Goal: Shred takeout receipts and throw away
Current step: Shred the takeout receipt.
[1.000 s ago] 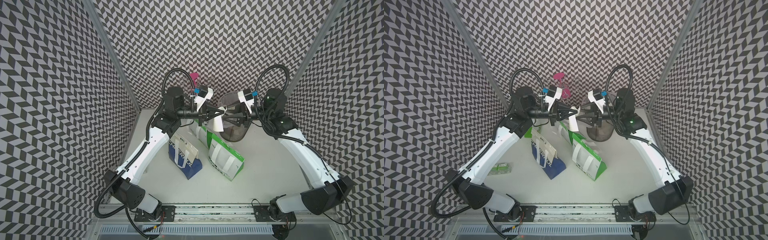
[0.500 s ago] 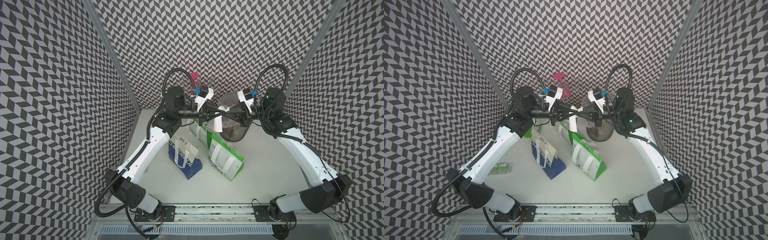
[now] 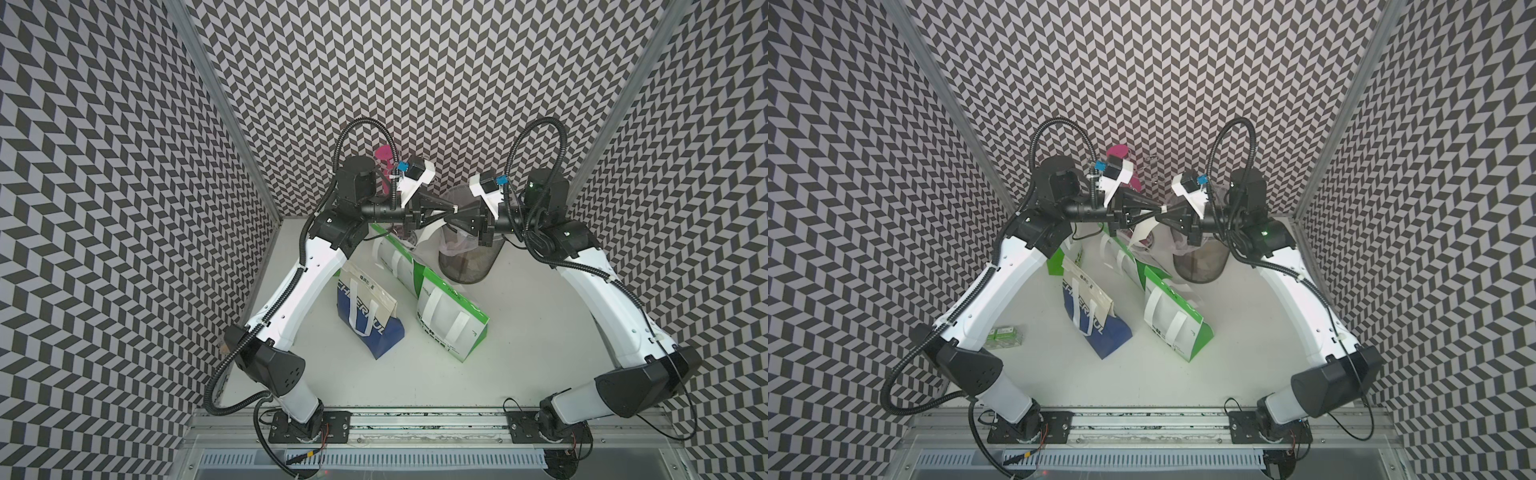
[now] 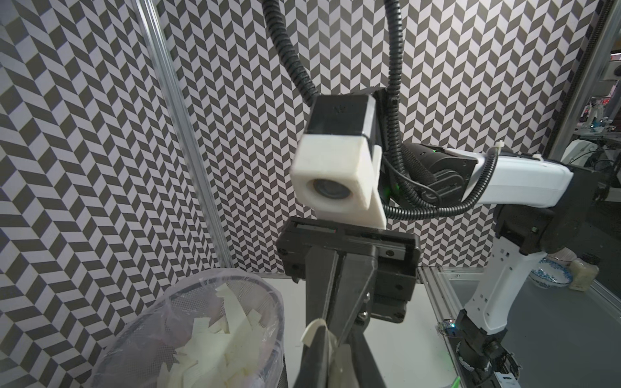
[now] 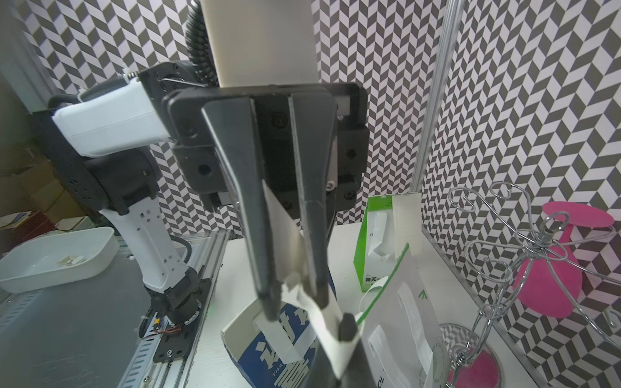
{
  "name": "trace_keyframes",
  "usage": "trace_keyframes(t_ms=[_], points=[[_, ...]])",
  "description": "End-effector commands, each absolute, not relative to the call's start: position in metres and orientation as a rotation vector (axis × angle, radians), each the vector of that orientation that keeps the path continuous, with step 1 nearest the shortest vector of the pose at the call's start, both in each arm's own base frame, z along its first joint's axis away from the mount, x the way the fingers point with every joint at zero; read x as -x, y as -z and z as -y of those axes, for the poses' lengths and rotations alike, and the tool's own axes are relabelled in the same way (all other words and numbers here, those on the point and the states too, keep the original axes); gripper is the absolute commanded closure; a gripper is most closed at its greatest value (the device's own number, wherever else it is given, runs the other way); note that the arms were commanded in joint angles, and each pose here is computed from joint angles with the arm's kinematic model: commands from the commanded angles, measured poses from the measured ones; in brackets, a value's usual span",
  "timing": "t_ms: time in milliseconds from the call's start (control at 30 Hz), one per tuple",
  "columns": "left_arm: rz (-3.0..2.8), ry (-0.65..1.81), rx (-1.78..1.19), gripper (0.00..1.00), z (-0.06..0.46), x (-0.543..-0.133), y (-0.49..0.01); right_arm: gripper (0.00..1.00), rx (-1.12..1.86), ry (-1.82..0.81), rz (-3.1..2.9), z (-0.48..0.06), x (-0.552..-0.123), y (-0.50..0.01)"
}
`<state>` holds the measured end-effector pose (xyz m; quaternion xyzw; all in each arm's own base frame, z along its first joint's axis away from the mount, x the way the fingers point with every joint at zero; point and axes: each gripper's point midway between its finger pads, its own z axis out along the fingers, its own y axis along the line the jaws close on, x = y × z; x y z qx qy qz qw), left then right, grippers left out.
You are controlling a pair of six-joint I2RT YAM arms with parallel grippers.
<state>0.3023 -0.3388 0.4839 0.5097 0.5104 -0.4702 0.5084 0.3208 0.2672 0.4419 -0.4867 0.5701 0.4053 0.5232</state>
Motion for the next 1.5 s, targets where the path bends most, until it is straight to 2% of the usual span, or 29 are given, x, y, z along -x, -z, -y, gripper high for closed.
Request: trace_keyframes(t_ms=[0,67,400,433,467,533,633,867,1000,1100,1267,1467], points=[[-1.272,1.107,-1.226,0.91,0.337,-0.304,-0.482,1.00,1.168,-0.910,-1.349,-0.265,-0.327,-0.446],[-1.291,1.092,-1.214,0.95,0.336,-0.306,-0.481,1.00,1.164,-0.902,-1.350,-0.264,-0.328,-0.447],[-1.356,1.024,-1.173,1.00,0.327,-0.312,-0.478,1.00,1.151,-0.875,-1.351,-0.260,-0.331,-0.447],[-1.355,1.027,-1.175,1.00,0.327,-0.311,-0.477,0.96,1.162,-0.892,-1.331,-0.261,-0.327,-0.448],[-1.354,1.033,-1.178,1.00,0.328,-0.311,-0.476,0.85,1.177,-0.916,-1.306,-0.262,-0.322,-0.450],[-1.348,1.045,-1.181,1.00,0.330,-0.311,-0.477,0.70,1.209,-0.977,-1.247,-0.265,-0.309,-0.455],[-1.336,1.060,-1.186,1.00,0.331,-0.310,-0.480,0.60,1.230,-1.023,-1.191,-0.266,-0.298,-0.462],[-1.304,1.094,-1.193,1.00,0.332,-0.304,-0.486,0.74,1.226,-1.050,-1.220,-0.270,-0.308,-0.458],[-1.310,1.092,-1.191,1.00,0.331,-0.304,-0.485,0.86,1.219,-1.058,-1.221,-0.271,-0.311,-0.461],[-1.312,1.091,-1.184,1.00,0.331,-0.304,-0.486,1.00,1.212,-1.043,-1.245,-0.272,-0.317,-0.458],[-1.345,1.081,-1.162,1.00,0.331,-0.310,-0.482,1.00,1.170,-0.928,-1.249,-0.270,-0.325,-0.465],[-1.486,0.974,-1.035,1.00,0.325,-0.339,-0.471,1.00,0.997,-0.597,-1.102,-0.254,-0.324,-0.498]])
